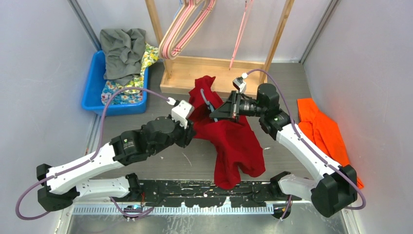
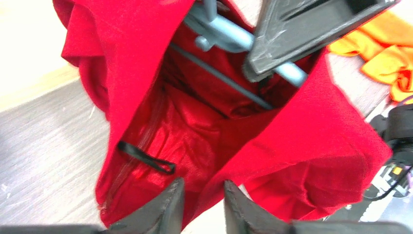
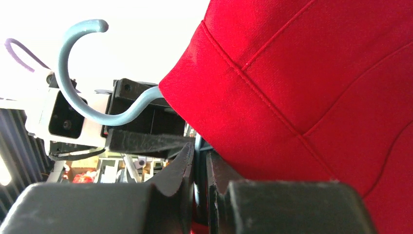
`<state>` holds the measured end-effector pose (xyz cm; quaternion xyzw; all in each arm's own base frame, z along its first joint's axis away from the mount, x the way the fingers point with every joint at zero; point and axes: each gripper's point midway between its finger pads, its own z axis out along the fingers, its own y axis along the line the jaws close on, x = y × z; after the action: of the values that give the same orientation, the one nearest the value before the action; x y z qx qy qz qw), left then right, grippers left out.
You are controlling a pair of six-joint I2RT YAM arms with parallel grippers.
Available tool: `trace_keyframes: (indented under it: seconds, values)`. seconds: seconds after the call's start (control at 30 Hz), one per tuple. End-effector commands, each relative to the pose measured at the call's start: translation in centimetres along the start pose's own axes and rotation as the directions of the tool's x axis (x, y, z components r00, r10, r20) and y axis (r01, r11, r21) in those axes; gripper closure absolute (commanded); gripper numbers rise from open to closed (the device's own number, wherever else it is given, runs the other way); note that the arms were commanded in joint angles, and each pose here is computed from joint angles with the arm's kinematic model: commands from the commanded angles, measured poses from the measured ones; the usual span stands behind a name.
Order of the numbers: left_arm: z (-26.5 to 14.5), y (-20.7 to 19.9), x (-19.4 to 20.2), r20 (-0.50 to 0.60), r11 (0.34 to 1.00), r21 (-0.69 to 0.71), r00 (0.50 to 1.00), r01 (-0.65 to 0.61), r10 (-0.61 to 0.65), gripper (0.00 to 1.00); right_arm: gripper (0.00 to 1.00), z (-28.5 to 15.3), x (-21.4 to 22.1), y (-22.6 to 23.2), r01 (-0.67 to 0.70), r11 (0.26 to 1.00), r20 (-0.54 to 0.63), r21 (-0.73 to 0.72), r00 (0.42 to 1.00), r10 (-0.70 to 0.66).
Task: Place the skirt on the hanger
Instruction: Hang the skirt on the hanger.
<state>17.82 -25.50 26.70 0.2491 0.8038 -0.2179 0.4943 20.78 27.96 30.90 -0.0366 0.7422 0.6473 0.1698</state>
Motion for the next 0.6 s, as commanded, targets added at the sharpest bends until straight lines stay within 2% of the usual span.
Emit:
trace_keyframes:
  seconds: [0.0, 0.1, 0.17, 0.5, 0.53, 0.57]
  values:
    - [-1.3, -2.7, -4.3, 0.097, 0.987, 0.155, 0.995, -0.049, 0.034, 0.55, 0.99, -2.0, -0.8, 6.1, 0.15, 0.979, 0.023, -0.136, 0.989, -0.148]
    - [-1.4, -4.0, -4.9, 0.11, 0.971, 0.222, 0.992, -0.084, 0.06, 0.4, 0.99, -2.2, -1.1, 6.1, 0.146, 0.98, 0.026, -0.137, 0.989, -0.143]
    - [-1.0, -4.4, -5.0, 0.107, 0.964, 0.244, 0.991, -0.104, 0.08, 0.35, 0.99, -2.2, -1.3, 6.0, 0.137, 0.98, 0.025, -0.146, 0.991, -0.134]
    - [3.0, -5.0, -5.4, 0.052, 0.94, 0.317, 0.992, -0.128, 0.118, 0.33, 0.99, -2.9, -1.5, 6.9, 0.133, 0.976, 0.022, -0.174, 0.991, -0.132]
    - [3.2, -5.1, -5.4, 0.048, 0.937, 0.325, 0.992, -0.128, 0.119, 0.35, 0.99, -3.0, -1.6, 7.0, 0.135, 0.975, 0.024, -0.175, 0.991, -0.133]
    - [3.4, -5.2, -5.5, 0.047, 0.935, 0.33, 0.992, -0.129, 0.12, 0.4, 0.99, -3.2, -1.6, 7.1, 0.137, 0.975, 0.026, -0.176, 0.991, -0.135]
